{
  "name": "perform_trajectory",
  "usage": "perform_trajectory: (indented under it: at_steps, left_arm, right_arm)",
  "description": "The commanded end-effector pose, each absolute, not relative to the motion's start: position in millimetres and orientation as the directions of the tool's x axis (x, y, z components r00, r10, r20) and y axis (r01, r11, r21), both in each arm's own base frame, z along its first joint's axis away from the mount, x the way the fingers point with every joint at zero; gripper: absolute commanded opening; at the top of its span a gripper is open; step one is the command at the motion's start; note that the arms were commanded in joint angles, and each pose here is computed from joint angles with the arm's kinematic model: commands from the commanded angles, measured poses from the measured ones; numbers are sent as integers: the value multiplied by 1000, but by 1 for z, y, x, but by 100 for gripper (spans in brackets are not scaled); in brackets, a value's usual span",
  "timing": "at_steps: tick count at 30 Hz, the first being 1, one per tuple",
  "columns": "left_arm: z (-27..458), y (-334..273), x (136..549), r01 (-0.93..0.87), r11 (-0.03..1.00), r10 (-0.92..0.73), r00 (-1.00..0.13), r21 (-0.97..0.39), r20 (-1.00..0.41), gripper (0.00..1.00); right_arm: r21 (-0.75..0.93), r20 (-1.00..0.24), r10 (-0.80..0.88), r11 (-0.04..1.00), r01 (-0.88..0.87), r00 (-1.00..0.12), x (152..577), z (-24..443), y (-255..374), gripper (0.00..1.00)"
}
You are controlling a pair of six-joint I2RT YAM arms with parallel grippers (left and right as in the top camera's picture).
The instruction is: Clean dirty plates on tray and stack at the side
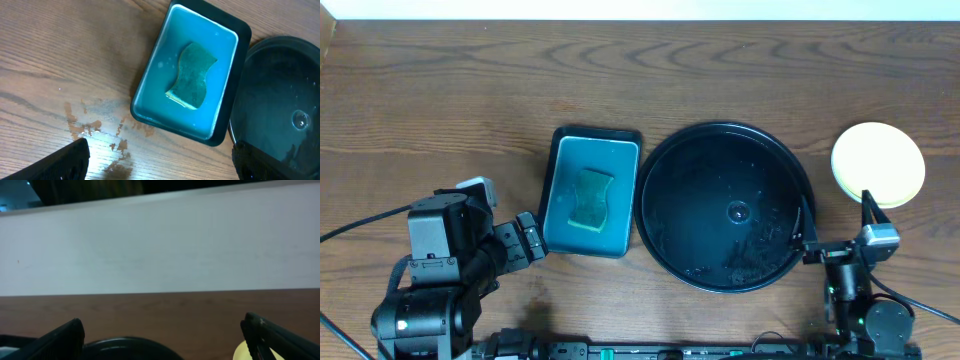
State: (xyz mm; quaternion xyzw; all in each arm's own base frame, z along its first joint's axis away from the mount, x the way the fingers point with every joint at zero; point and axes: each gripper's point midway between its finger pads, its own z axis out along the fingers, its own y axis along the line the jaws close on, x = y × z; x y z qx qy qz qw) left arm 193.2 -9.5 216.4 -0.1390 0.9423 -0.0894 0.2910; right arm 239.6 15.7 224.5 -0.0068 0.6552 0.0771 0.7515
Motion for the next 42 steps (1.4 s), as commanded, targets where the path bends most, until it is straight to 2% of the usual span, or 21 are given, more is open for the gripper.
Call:
perform_trajectory:
  at_steps: [1, 9, 13, 42]
  left_arm:
    - [218, -6, 194, -213, 948, -309, -789, -235, -531, 92]
    - [218, -6, 194, -213, 948, -309, -789, -235, -531, 91]
    - [218, -6, 194, -213, 948, -309, -789, -235, -531, 91]
    - [218, -6, 194, -213, 948, -309, -789, -235, -531, 92]
  right_arm:
    - [106, -986, 119, 988, -115, 114, 244, 205, 15, 99]
    - [-19, -998, -25, 995, -96, -65, 246, 158, 14, 99]
    - [-65, -996, -71, 992, -104, -59, 245, 159, 15, 99]
    - [-64, -996, -70, 993, -104, -56, 245, 159, 15, 99]
